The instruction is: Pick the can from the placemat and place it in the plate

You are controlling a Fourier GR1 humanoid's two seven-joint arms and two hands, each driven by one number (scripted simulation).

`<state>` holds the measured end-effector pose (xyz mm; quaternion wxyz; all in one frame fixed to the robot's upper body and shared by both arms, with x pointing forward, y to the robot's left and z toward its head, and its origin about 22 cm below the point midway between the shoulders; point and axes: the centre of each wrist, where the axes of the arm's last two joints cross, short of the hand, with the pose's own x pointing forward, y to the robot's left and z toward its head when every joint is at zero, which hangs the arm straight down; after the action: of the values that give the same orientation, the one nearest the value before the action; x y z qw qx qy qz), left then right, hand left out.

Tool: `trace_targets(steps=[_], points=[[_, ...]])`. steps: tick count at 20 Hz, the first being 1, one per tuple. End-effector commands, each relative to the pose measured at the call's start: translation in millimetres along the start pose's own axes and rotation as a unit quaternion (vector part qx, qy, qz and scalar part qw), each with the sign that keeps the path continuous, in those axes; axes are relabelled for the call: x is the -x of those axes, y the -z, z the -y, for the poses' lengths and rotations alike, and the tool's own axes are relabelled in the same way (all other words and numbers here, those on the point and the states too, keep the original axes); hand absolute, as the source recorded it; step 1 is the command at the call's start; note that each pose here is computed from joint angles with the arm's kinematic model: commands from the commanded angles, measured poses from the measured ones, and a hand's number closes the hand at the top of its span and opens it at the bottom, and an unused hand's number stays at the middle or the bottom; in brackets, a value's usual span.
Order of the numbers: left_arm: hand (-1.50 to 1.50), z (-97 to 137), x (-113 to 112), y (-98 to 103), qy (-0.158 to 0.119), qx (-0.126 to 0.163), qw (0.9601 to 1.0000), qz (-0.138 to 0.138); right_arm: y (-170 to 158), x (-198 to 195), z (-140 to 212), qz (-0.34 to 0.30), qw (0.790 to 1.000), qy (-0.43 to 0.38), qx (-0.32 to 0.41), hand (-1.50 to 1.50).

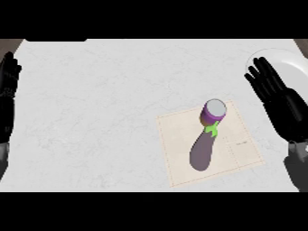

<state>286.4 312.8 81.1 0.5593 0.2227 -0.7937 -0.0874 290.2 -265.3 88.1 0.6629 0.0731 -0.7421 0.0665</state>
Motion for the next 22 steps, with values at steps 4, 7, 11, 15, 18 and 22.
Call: trace_targets(steps=[4,7,11,15,18,22], points=[[0.0,45.9,45.1,-57.8,-0.097,0.078,0.9705,-0.206,40.7,-61.2,39.5,0.098,0.993,-0.048,-0.037,1.5],[0.0,66.8,51.0,-76.9,-0.131,0.101,0.951,-0.261,32.1,-107.9,65.7,0.078,0.94,-0.329,-0.042,1.5],[0.0,107.7,43.8,-86.8,-0.193,0.149,0.9163,-0.317,46.1,-43.2,100.1,0.126,0.966,-0.189,0.119,-1.5],[0.0,104.8,53.1,-93.9,-0.196,0.152,0.9083,-0.337,58.7,1.4,104.0,0.159,0.974,-0.135,0.084,-1.5],[0.0,100.0,48.6,-84.0,-0.196,0.148,0.9093,-0.336,62.3,-8.3,133.7,0.142,0.974,-0.169,0.047,-1.5],[0.0,92.1,44.2,-95.8,-0.197,0.147,0.9095,-0.335,59.5,-43.5,144.6,0.082,0.962,-0.26,-0.024,-1.5]])
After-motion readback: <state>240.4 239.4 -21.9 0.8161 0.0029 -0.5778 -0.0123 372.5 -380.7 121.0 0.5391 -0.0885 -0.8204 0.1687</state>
